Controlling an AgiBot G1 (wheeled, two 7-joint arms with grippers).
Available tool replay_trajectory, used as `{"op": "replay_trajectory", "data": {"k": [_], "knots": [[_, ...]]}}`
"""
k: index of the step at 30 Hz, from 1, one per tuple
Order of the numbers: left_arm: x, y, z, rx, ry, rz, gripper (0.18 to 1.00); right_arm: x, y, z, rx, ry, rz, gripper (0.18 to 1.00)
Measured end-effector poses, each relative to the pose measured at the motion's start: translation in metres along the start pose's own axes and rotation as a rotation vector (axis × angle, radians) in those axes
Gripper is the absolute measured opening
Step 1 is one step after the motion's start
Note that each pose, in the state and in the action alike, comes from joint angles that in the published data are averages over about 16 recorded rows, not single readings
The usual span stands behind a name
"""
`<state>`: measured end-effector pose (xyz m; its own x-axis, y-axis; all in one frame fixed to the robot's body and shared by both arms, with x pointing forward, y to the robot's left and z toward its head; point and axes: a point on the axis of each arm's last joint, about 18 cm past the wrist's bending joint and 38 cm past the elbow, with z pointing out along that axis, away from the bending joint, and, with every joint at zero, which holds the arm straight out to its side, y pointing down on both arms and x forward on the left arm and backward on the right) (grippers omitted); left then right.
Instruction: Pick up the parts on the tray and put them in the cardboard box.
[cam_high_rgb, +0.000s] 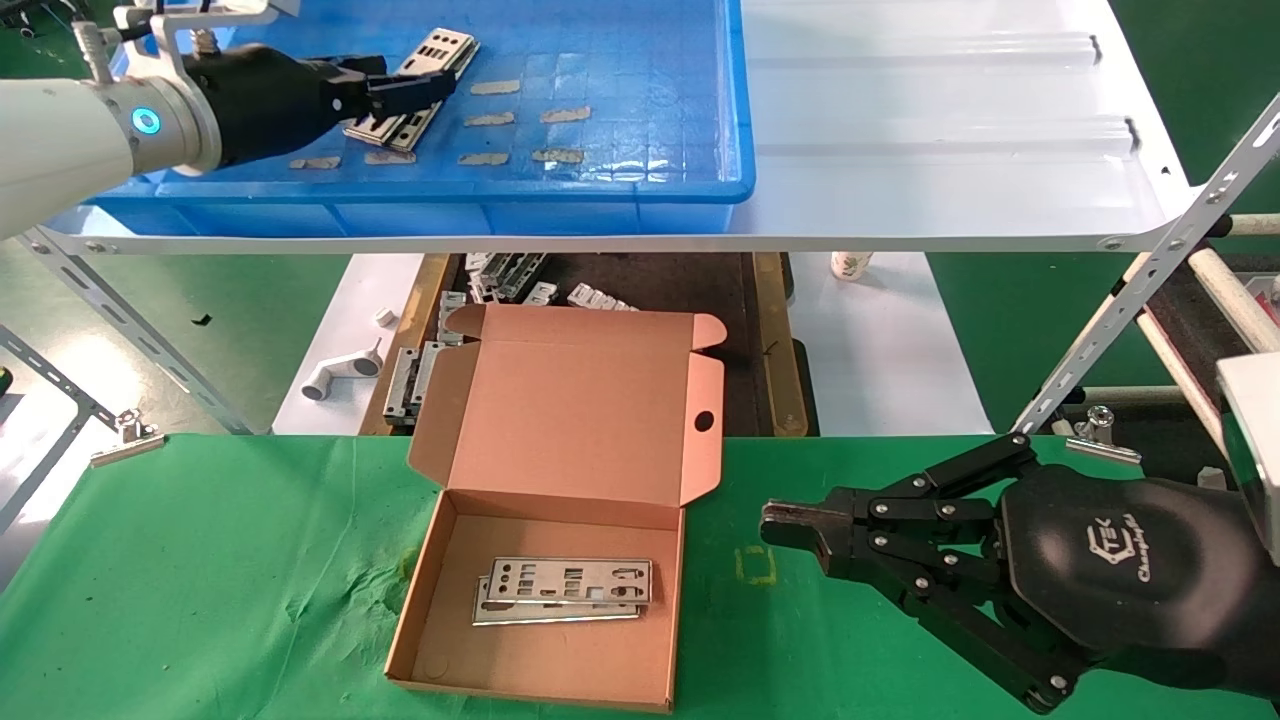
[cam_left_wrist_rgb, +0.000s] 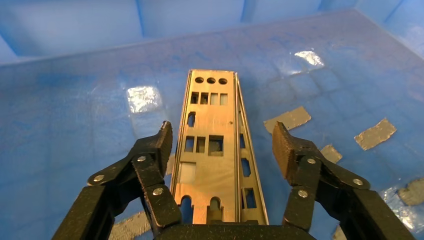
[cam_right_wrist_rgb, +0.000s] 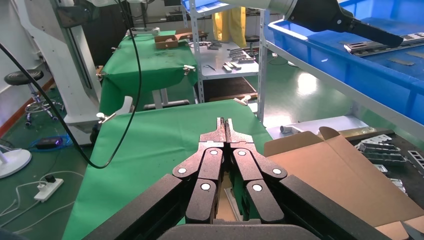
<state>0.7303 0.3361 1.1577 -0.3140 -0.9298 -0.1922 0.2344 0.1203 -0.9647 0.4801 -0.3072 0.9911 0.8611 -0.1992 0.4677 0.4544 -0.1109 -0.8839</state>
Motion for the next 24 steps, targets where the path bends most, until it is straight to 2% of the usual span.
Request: {"op": "replay_trajectory", "data": {"k": [6,15,24], "knots": [[-0.0009,0.0018,0.0003,-0.003,-0.006,-0.002,0.714,0.0,0.0,0.0,0.0,0.0,0.0,0.191],[-0.002,0.002,0.0004,-0.002,-0.013,0.001,0.551,0.0,0.0,0.0,0.0,0.0,0.0,0.191],[-0.0033,-0.0024,-0.0006,0.008,-0.015,0.01,0.462,0.0,0.0,0.0,0.0,0.0,0.0,0.191]]}}
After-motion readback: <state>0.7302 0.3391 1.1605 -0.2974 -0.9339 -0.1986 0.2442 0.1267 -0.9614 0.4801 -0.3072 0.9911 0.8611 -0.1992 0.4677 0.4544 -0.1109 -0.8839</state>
